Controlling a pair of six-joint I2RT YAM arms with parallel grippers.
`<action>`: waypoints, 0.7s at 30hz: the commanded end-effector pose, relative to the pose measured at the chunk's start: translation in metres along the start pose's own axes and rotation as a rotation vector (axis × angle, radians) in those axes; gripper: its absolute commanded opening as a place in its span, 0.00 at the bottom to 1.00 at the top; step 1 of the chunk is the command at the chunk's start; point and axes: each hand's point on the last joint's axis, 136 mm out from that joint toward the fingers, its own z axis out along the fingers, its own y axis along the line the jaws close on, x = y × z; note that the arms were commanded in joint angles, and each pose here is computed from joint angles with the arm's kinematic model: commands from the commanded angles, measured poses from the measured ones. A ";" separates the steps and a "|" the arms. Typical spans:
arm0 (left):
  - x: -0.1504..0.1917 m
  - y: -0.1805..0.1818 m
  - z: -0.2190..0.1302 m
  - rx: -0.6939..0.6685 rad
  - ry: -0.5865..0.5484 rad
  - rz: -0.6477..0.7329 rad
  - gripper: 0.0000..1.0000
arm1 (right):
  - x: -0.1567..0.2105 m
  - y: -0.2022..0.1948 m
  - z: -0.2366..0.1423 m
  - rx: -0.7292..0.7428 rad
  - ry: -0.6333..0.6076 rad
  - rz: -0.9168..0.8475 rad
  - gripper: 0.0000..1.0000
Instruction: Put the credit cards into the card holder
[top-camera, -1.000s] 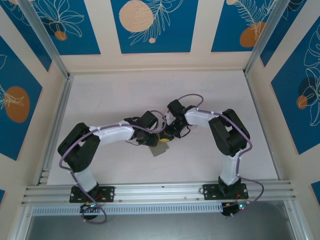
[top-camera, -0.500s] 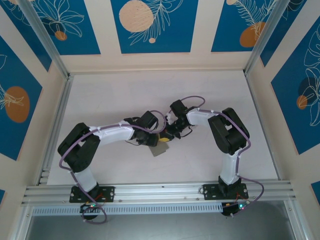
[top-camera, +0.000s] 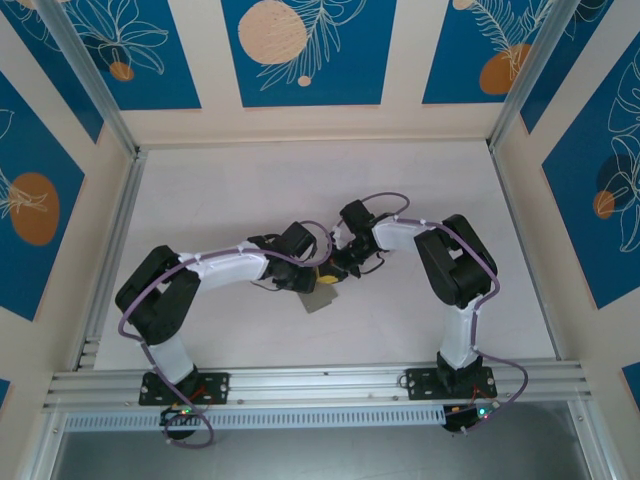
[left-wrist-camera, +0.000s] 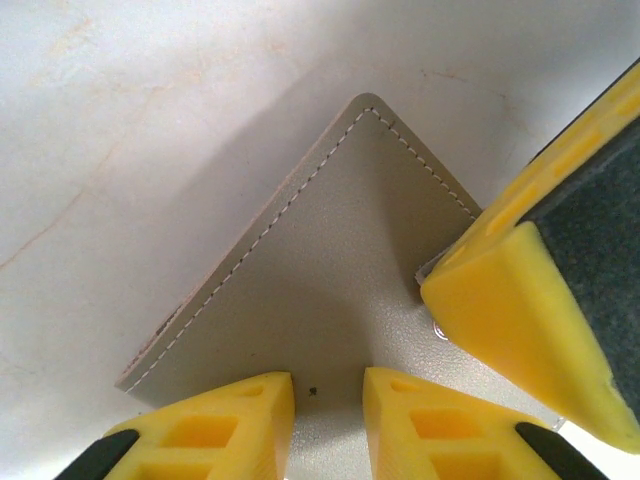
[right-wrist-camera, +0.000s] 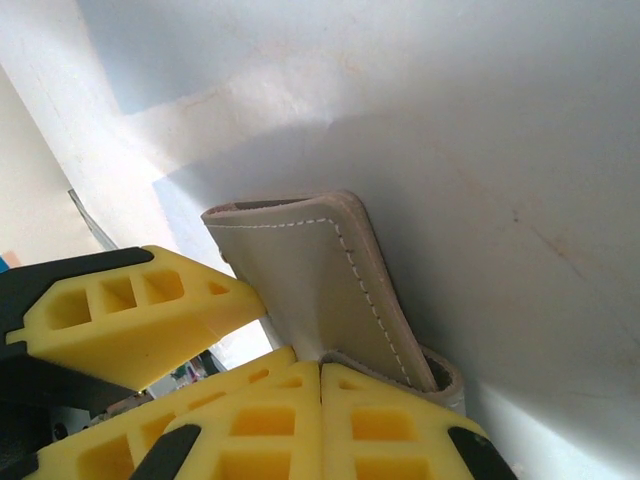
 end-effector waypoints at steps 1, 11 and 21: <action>0.009 -0.010 0.022 0.042 0.027 0.017 0.26 | 0.025 -0.022 0.030 0.109 0.097 0.022 0.00; 0.004 -0.011 0.018 0.041 0.012 0.021 0.26 | 0.038 -0.048 0.040 0.297 0.086 0.019 0.00; -0.001 -0.014 0.015 0.042 0.000 0.032 0.26 | 0.045 -0.049 0.042 0.361 0.069 0.003 0.00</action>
